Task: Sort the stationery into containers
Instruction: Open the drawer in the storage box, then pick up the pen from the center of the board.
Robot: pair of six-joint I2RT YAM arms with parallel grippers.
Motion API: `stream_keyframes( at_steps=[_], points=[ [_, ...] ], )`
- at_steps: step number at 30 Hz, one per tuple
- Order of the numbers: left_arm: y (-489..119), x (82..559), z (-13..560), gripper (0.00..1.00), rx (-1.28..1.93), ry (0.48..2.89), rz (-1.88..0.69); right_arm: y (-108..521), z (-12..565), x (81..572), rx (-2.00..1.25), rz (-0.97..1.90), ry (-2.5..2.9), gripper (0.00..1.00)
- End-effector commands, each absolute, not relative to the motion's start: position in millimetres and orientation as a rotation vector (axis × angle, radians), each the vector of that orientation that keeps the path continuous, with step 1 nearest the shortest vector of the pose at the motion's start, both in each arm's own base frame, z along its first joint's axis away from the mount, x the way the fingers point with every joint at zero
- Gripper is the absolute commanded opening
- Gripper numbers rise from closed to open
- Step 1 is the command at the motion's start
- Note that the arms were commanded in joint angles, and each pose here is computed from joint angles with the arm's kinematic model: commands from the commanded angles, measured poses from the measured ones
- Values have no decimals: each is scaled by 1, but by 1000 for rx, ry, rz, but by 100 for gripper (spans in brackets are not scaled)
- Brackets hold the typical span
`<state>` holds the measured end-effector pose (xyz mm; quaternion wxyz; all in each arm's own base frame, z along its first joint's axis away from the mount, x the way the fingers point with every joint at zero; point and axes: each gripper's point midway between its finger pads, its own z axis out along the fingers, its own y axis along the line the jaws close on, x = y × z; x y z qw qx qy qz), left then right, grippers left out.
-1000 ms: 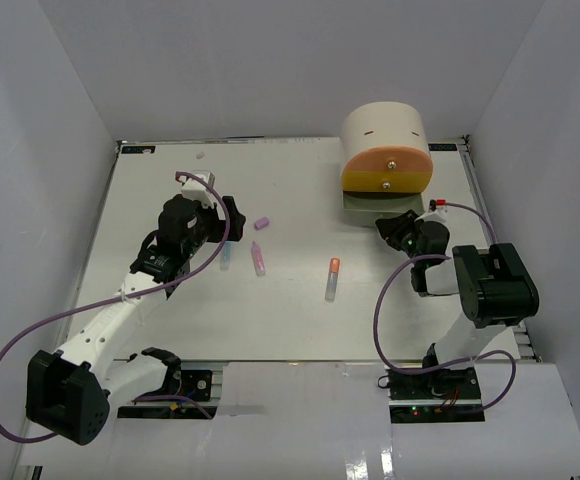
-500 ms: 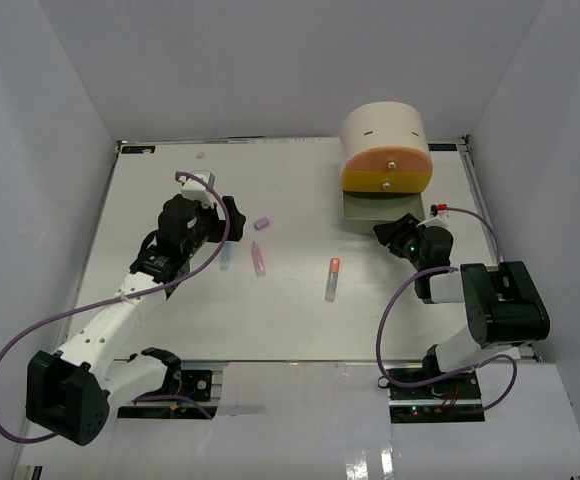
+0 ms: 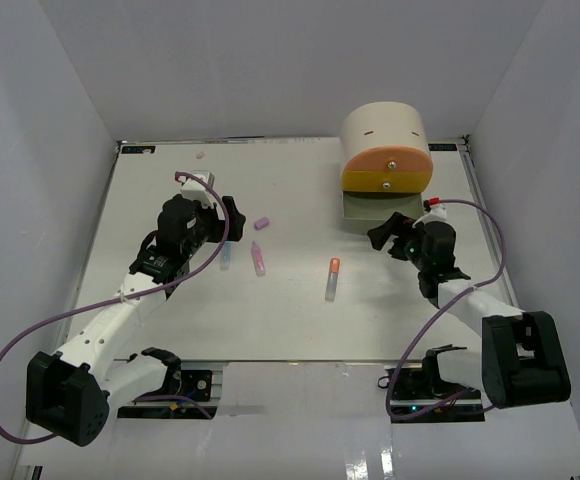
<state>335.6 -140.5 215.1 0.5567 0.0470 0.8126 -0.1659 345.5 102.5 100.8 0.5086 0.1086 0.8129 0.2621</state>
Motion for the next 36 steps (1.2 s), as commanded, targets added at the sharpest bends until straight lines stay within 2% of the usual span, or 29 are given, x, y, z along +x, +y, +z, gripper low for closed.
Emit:
stream_keyframes(
  at_steps=[1, 7, 13, 24, 26, 28, 30, 33, 34, 36],
  points=[
    [-137, 335, 226, 98, 96, 1889, -393, 114, 103, 333, 80, 533, 2059, 94],
    [-133, 337, 225, 98, 85, 1893, -367, 167, 94, 306, -199, 409, 2202, 96],
    [-132, 338, 218, 98, 77, 1913, -355, 200, 68, 286, -285, 319, 2342, 96],
    [-133, 339, 216, 98, 78, 1919, -354, 234, 28, 272, -400, 220, 2493, 82],
    [-133, 339, 217, 98, 78, 1918, -354, 232, 25, 271, -409, 183, 2501, 75],
    [-133, 339, 217, 98, 79, 1917, -356, 231, 23, 270, -423, 160, 2501, 61],
    [-132, 339, 216, 98, 79, 1919, -353, 230, 26, 272, -418, 146, 2487, 53],
    [-133, 339, 217, 98, 79, 1918, -356, 234, 34, 275, -410, 170, 2456, 32],
    [-133, 339, 216, 98, 79, 1920, -355, 237, 42, 278, -406, 191, 2434, 17],
    [-133, 339, 215, 98, 79, 1923, -354, 242, 55, 282, -392, 222, 2395, 12]
  ],
)
